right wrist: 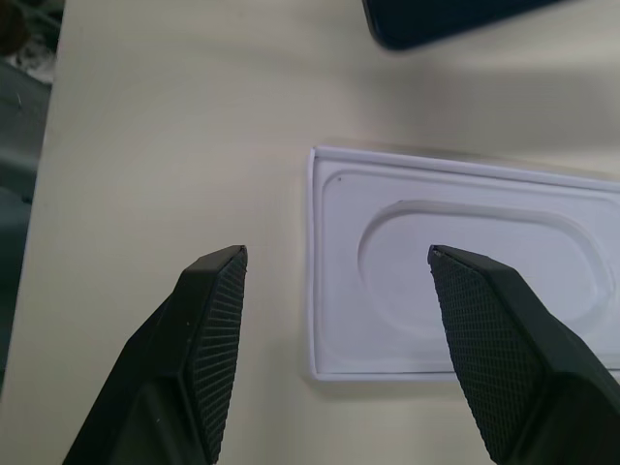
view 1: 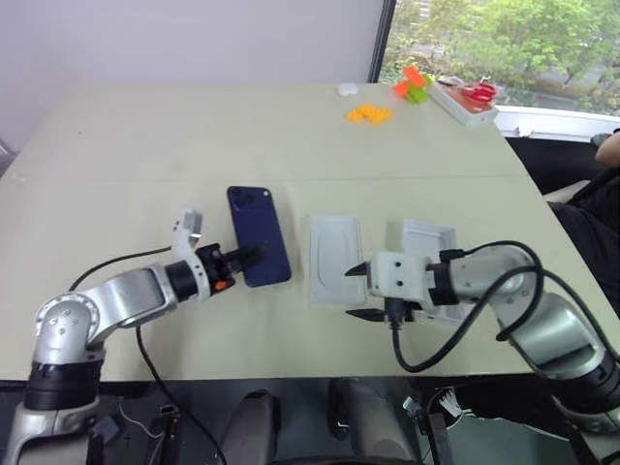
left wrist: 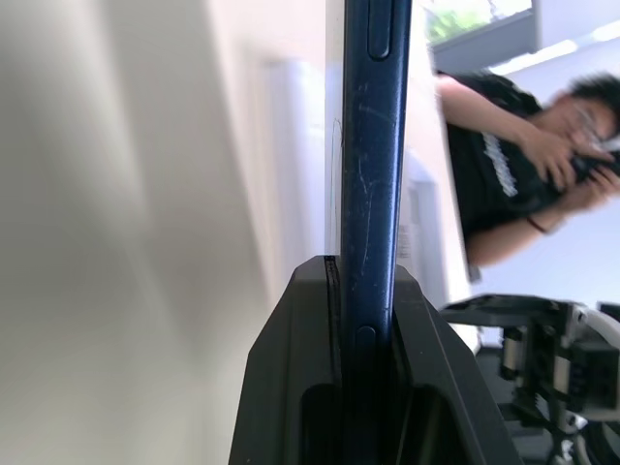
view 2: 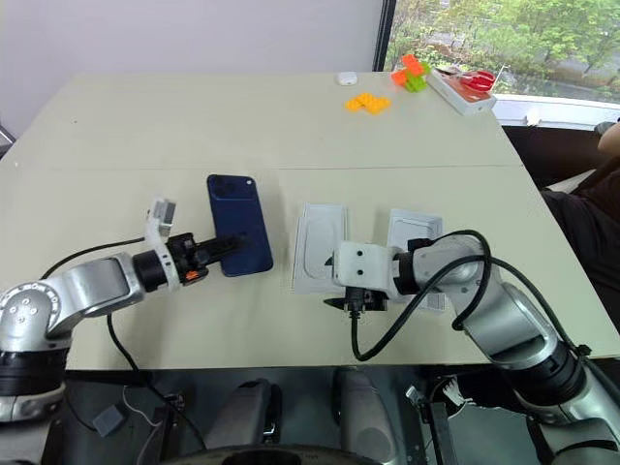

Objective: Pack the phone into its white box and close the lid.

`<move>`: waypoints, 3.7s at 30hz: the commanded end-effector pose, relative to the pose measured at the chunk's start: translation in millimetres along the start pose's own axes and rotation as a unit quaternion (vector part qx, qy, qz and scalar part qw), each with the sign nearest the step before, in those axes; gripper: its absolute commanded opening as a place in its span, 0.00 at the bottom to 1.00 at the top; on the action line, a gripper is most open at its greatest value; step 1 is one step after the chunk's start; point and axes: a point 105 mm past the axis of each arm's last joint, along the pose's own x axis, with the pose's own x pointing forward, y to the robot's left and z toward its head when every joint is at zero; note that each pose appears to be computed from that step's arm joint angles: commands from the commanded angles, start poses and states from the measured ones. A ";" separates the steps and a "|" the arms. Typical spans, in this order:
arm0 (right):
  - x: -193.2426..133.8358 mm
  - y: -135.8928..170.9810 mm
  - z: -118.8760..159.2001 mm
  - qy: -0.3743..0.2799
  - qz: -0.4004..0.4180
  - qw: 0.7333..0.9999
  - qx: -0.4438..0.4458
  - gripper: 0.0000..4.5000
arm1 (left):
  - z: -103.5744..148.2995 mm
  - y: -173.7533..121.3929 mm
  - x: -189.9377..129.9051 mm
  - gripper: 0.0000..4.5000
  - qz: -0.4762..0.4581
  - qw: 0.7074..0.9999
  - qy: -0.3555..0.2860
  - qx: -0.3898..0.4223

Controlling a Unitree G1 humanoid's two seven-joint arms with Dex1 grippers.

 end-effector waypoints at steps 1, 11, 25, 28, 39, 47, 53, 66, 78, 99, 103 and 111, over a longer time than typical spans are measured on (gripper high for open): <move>-9.2 -13.7 -1.1 0.001 -0.030 1.000 -0.006 0.69 | -1.0 -19.1 20.5 0.00 -0.030 0.999 0.026 0.004; -15.8 -24.9 -15.5 0.025 -0.069 0.997 0.013 0.69 | -17.8 -33.4 67.3 0.00 -0.031 0.992 0.120 -0.016; -26.3 -21.2 -34.8 0.030 -0.088 0.993 0.080 0.69 | -29.4 -30.7 77.4 0.00 -0.012 0.987 0.156 -0.022; -26.1 -19.1 -38.2 0.030 -0.087 0.992 0.088 0.69 | -30.1 -28.3 79.4 0.00 -0.006 0.987 0.158 -0.031; -26.2 -16.6 -32.8 0.015 -0.083 0.992 0.099 0.69 | -32.2 -26.6 82.9 0.00 0.003 0.986 0.160 -0.040; -25.8 -15.3 -34.7 0.021 -0.080 0.992 0.099 0.69 | -33.7 -25.4 83.8 0.00 0.004 0.986 0.162 -0.044; -23.7 -11.6 -34.0 0.021 -0.074 0.992 0.099 0.69 | -34.9 -24.7 85.4 0.00 0.006 0.985 0.166 -0.047; -22.6 -9.5 -33.6 0.020 -0.069 0.992 0.101 0.70 | -34.8 -33.3 82.6 0.99 -0.014 0.986 0.166 -0.025; -19.8 -9.4 -33.7 0.017 -0.069 0.992 0.103 0.70 | -32.7 -44.5 73.8 0.99 -0.026 0.983 0.178 0.042; -17.7 -13.9 -32.7 0.013 -0.072 0.993 0.097 0.70 | -0.1 -47.6 37.4 0.99 -0.018 0.982 0.138 0.127; -17.6 -19.6 -30.5 0.004 -0.080 0.992 0.100 0.70 | 11.5 -39.8 26.9 0.99 0.006 0.985 0.115 0.129; -16.8 -44.8 -34.8 0.002 -0.143 0.982 0.123 0.70 | 63.0 -20.6 -1.3 0.99 0.111 0.960 -0.072 0.246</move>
